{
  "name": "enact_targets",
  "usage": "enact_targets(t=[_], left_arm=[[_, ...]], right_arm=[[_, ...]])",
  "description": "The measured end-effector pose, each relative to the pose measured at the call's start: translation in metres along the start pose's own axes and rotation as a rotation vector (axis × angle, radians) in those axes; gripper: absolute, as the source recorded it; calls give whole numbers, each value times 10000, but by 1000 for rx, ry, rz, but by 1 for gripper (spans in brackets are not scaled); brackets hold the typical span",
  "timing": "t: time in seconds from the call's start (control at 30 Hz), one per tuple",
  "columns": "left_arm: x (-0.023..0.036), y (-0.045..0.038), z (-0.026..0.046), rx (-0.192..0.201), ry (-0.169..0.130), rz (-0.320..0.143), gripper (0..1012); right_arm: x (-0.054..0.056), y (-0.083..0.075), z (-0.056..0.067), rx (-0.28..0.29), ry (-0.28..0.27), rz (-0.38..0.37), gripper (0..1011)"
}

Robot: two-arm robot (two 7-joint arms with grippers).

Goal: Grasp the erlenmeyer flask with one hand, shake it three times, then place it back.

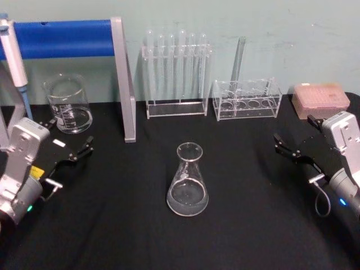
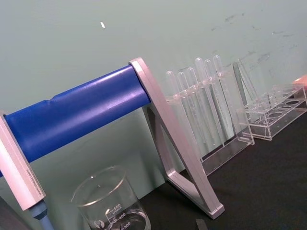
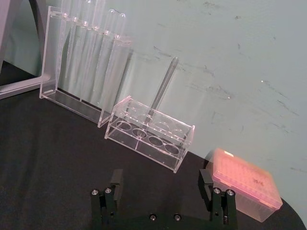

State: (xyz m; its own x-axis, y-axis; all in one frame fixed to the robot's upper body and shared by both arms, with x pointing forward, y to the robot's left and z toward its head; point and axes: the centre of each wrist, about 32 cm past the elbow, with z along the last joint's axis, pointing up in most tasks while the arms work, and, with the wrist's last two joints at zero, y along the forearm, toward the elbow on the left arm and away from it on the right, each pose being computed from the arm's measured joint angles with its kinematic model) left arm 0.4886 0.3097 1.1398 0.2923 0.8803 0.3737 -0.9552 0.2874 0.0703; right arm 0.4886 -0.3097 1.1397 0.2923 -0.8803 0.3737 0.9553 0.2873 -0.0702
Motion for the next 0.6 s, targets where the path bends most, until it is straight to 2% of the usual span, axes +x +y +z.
enact_targets(t=[0.6], left_arm=[[0,0,0,0,0,0,1001]], right_arm=[[0,0,0,0,0,0,1000]])
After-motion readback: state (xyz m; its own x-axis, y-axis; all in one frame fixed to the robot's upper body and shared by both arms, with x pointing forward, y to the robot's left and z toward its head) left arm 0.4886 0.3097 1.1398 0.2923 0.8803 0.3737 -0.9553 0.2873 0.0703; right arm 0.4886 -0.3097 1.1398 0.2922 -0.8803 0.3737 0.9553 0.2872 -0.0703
